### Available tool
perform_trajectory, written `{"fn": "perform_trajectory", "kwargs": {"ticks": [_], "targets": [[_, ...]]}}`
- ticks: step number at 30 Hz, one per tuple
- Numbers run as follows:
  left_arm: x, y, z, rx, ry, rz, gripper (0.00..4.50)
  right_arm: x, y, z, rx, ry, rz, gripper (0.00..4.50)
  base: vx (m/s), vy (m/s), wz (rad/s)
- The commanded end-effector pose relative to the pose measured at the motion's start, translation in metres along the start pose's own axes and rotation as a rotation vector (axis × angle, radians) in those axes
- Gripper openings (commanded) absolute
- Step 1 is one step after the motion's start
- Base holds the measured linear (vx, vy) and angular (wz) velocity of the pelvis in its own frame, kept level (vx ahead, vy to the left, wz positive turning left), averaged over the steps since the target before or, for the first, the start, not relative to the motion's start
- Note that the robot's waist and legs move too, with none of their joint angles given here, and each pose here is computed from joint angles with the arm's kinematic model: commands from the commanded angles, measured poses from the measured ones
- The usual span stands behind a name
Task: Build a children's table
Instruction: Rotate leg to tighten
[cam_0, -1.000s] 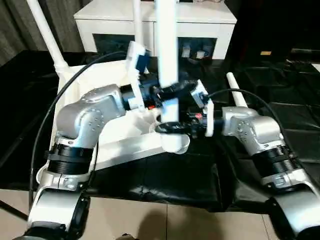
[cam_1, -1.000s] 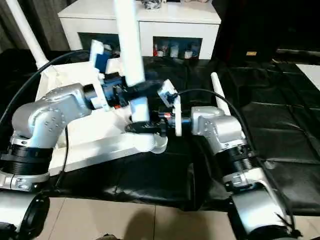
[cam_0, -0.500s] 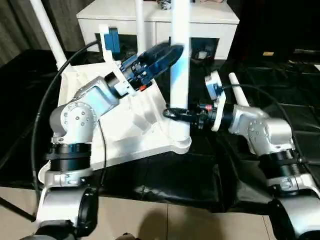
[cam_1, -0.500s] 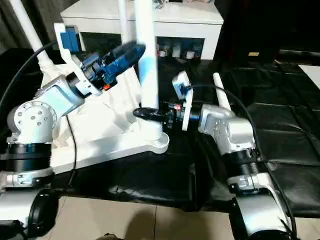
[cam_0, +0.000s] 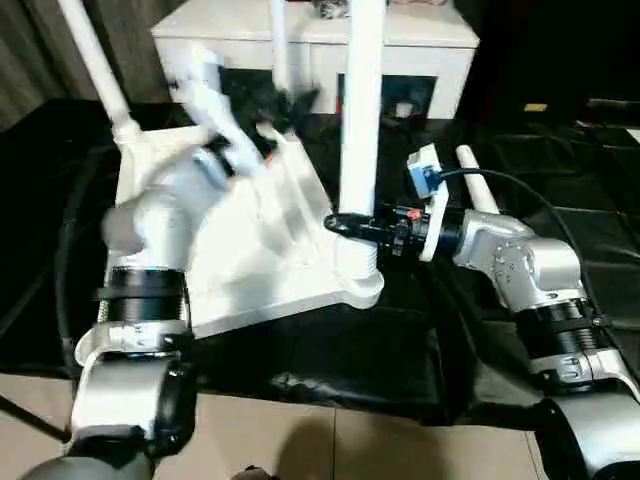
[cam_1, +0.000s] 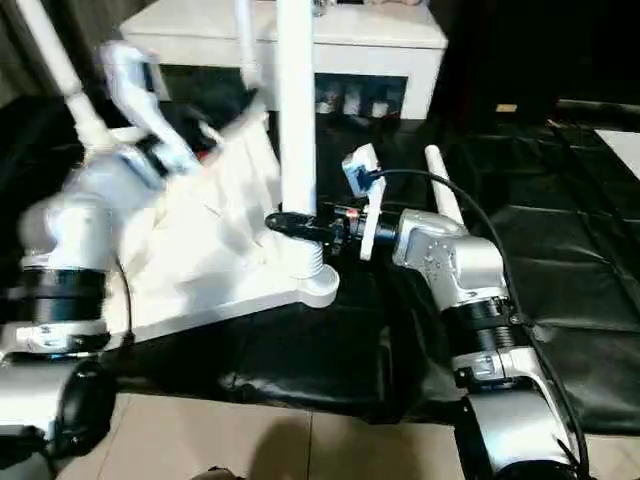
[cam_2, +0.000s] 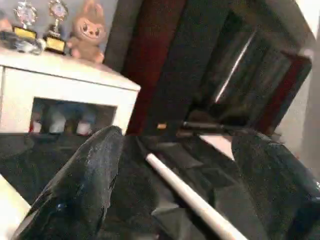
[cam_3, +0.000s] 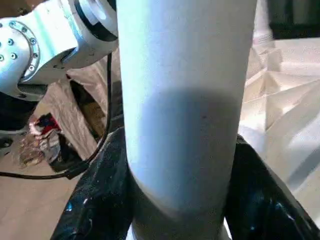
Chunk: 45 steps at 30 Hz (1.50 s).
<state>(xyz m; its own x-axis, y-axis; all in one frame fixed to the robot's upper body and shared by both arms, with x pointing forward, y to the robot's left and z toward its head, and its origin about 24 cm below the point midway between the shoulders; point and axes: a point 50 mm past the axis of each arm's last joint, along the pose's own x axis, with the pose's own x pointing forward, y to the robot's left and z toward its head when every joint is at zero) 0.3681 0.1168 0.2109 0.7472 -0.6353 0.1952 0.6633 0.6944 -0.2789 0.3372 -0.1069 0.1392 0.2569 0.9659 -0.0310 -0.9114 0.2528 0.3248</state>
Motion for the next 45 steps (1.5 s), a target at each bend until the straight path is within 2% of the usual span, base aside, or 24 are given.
{"fn": "perform_trajectory", "kwargs": {"ticks": [1, 7, 17, 23, 26, 27, 30, 31, 33, 34, 36, 37, 38, 39, 41, 45], "targets": [[0.005, -0.015, 0.003, 0.056, 0.017, -0.065, 3.93, 0.001, 0.004, 0.005, -0.043, -0.001, 0.012, 1.89, 0.0, 0.0, 0.0], [0.014, -0.054, 0.009, 0.049, -0.002, -0.275, 3.93, 0.001, 0.004, 0.0, -0.05, 0.026, 0.002, 1.89, 0.0, 0.0, 0.0], [0.016, -0.06, 0.006, 0.066, 0.012, -0.303, 3.93, 0.003, 0.004, -0.003, -0.055, 0.039, 0.004, 1.89, 0.0, 0.0, 0.0], [0.012, -0.041, 0.016, 0.096, -0.047, -0.175, 3.93, 0.001, 0.002, -0.002, -0.067, 0.034, -0.021, 1.88, 0.0, 0.0, 0.0], [0.0, -0.019, 0.022, 0.178, -0.053, -0.08, 3.93, -0.004, -0.007, 0.0, -0.131, 0.042, -0.136, 1.88, 0.0, 0.0, 0.0], [-0.008, -0.009, 0.021, 0.234, -0.026, -0.028, 3.93, -0.005, -0.012, -0.001, -0.157, 0.044, -0.197, 1.88, 0.0, 0.0, 0.0], [-0.018, 0.001, 0.015, 0.311, 0.025, -0.003, 3.93, -0.006, -0.016, -0.003, -0.173, 0.04, -0.261, 1.88, 0.0, 0.0, 0.0], [-0.028, 0.006, 0.006, 0.37, 0.078, -0.026, 3.93, -0.007, -0.021, -0.005, -0.172, 0.024, -0.315, 1.88, 0.0, 0.0, 0.0], [-0.036, 0.01, -0.005, 0.393, 0.133, -0.049, 3.93, -0.008, -0.023, -0.005, -0.176, 0.023, -0.343, 1.88, 0.0, 0.0, 0.0], [-0.048, 0.013, -0.028, 0.407, 0.245, -0.126, 3.93, -0.01, -0.027, -0.007, -0.187, 0.033, -0.38, 1.88, 0.0, 0.0, 0.0], [-0.048, 0.013, -0.028, 0.407, 0.245, -0.126, 3.93, -0.01, -0.027, -0.007, -0.187, 0.033, -0.38, 1.88, 0.0, 0.0, 0.0], [-0.059, 0.013, -0.053, 0.411, 0.383, -0.221, 4.1, -0.012, -0.028, -0.009, -0.186, 0.04, -0.387, 1.88, 0.0, 0.0, 0.0], [-0.06, 0.013, -0.055, 0.412, 0.395, -0.23, 4.21, -0.012, -0.028, -0.009, -0.186, 0.041, -0.387, 1.88, 0.0, 0.0, 0.0], [-0.066, 0.013, -0.07, 0.413, 0.479, -0.271, 4.21, -0.011, -0.028, -0.011, -0.192, 0.051, -0.381, 1.88, 0.0, 0.0, 0.0], [-0.074, 0.015, -0.092, 0.428, 0.573, -0.301, 4.31, -0.011, -0.027, -0.012, -0.205, 0.063, -0.369, 1.88, 0.0, 0.0, 0.0], [-0.073, 0.019, -0.107, 0.446, 0.592, -0.308, 4.5, -0.009, -0.025, -0.012, -0.218, 0.073, -0.344, 1.88, 0.0, 0.0, 0.0]]}}
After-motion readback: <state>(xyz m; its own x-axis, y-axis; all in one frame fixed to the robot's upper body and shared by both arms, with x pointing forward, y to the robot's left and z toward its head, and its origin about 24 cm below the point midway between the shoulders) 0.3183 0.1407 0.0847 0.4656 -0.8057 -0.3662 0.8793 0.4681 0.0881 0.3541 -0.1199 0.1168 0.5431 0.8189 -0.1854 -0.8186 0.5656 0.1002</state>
